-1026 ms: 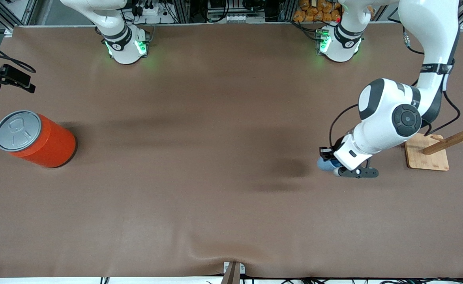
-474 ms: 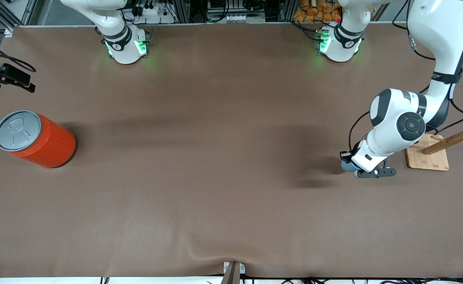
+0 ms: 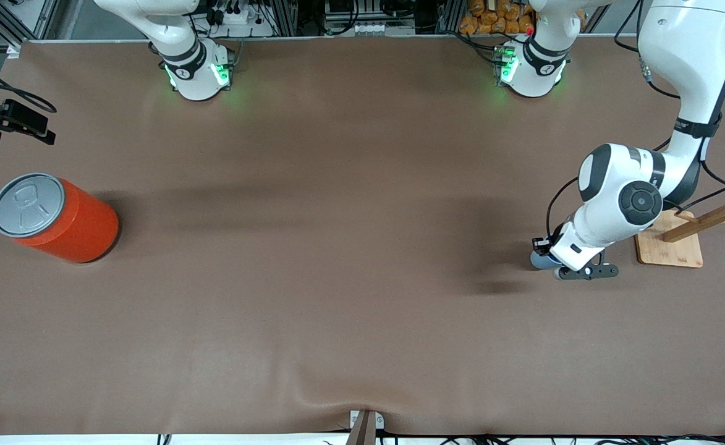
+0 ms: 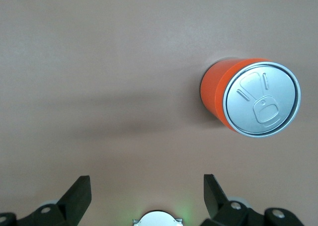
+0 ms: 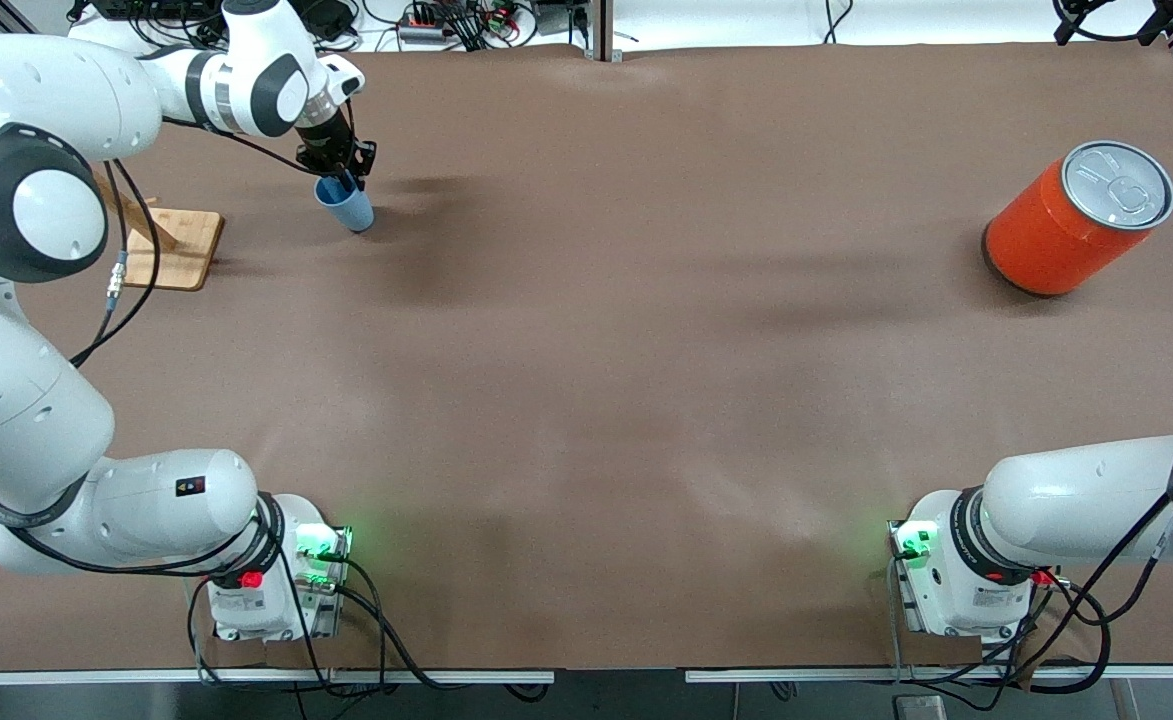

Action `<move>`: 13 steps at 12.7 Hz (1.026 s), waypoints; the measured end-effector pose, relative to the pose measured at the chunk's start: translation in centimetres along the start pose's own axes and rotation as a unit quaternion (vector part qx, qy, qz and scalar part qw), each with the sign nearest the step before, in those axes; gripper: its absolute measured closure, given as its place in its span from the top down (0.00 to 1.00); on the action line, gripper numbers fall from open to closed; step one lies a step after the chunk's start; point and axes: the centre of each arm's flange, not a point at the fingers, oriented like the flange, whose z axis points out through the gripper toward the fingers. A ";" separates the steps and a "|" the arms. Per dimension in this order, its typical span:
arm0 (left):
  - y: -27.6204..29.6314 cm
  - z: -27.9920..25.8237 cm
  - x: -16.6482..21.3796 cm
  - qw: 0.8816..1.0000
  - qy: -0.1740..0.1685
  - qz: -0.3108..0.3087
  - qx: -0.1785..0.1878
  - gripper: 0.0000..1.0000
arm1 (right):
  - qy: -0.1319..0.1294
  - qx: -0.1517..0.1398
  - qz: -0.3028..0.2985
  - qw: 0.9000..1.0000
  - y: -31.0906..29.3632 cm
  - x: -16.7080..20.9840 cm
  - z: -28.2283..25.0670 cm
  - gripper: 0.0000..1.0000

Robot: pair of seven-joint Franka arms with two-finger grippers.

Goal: Flip cup
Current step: 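Turn the blue cup upright onto the table and open the left gripper, then raise the open left gripper up away from the upright cup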

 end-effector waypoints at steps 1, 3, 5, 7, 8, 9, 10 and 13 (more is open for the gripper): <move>-0.1 -0.6 0.2 1.000 0.006 0.000 0.001 0.43 | 0.000 0.000 0.000 1.000 0.0 0.0 0.0 1.00; -0.3 -3.7 1.1 1.000 0.016 -0.003 0.006 0.65 | 0.000 0.000 -0.001 1.000 -0.1 0.0 0.0 1.00; -0.8 -9.6 2.3 1.000 0.007 -0.001 0.021 0.85 | 0.000 0.000 -0.002 1.000 -0.1 0.0 0.0 1.00; -1.2 -16.5 3.1 0.999 0.004 0.020 0.031 1.00 | 0.000 -0.001 -0.005 1.000 -0.5 0.0 0.0 1.00; -1.4 -19.1 3.1 0.999 0.003 0.037 0.034 1.00 | 0.000 -0.001 -0.007 1.000 -0.6 0.0 0.0 1.00; -1.7 -21.2 2.9 0.998 0.001 0.056 0.037 1.00 | 0.000 -0.001 -0.008 1.000 -0.7 0.0 0.0 1.00; -2.1 -23.1 2.4 0.996 -0.004 0.074 0.040 1.00 | 0.000 -0.001 -0.008 1.000 -0.8 0.0 0.0 1.00; -3.6 -29.1 -0.4 0.996 -0.008 0.078 0.048 1.00 | 0.000 -0.001 -0.009 1.000 -0.9 0.0 0.0 1.00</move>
